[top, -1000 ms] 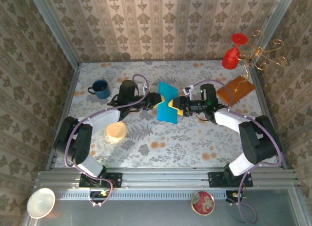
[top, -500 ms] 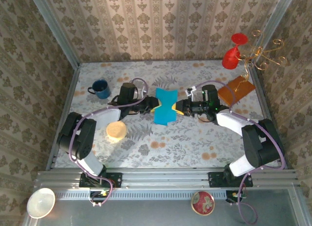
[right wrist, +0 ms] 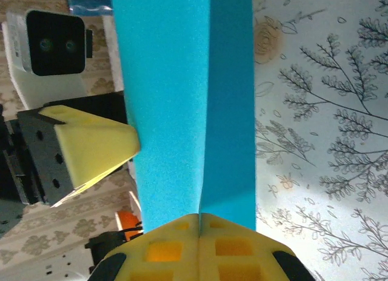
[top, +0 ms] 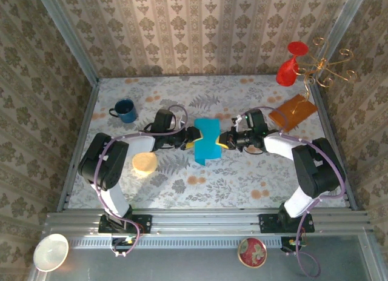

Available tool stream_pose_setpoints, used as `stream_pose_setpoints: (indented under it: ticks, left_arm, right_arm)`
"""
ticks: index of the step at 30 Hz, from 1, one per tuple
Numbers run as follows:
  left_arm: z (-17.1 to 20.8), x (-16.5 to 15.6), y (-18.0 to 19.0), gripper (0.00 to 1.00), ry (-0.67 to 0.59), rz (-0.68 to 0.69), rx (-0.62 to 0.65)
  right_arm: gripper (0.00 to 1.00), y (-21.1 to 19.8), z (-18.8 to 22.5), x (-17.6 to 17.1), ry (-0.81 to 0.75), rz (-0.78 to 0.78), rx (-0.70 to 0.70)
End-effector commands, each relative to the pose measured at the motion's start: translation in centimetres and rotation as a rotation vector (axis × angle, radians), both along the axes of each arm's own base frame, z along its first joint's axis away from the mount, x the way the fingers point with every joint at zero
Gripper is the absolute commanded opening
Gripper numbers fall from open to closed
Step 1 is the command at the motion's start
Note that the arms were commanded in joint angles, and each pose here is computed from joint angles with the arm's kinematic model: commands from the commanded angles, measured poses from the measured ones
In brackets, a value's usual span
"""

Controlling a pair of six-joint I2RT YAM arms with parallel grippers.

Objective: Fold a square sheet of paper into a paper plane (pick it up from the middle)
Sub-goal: First fold in half a square sheet of paper at the center of the table.

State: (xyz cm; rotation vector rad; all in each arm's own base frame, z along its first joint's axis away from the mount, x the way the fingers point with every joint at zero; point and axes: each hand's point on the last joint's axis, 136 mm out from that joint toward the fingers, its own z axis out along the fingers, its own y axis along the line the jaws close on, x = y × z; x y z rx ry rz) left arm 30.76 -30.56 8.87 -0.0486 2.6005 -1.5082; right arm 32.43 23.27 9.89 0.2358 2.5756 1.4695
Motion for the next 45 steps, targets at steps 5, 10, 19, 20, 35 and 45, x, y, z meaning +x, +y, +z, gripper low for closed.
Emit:
stream_pose_setpoints:
  ticks: [5, 10, 19, 20, 35, 45]
  left_arm:
    - [-1.7, -0.2, 3.7, 0.8, -0.032, 0.063, 0.136]
    - [-2.0, -0.4, 6.6, 0.84, -0.056, 0.149, 0.23]
    - [-2.0, -1.0, 5.9, 0.8, -0.078, 0.179, 0.291]
    - [-1.9, -0.9, 5.9, 0.8, -0.083, 0.186, 0.289]
    - [-2.5, -2.2, 3.4, 0.81, -0.123, 0.133, 0.334]
    - [-3.8, -4.3, 0.9, 0.74, -0.161, -0.03, 0.507]
  right_arm:
    - [0.04, 1.5, -1.1, -0.1, 0.012, 0.022, -0.119]
    - [0.04, 3.9, -2.0, 0.1, 0.014, 0.046, -0.12]
    - [0.05, 5.5, -1.7, 0.7, 0.032, 0.074, -0.058]
    - [0.05, 5.7, -1.3, 0.7, 0.031, 0.075, -0.034]
    - [0.07, 2.4, -2.5, -0.6, -0.002, -0.023, 0.079]
    - [0.09, -0.2, -7.0, -2.7, 0.05, -0.109, -0.048]
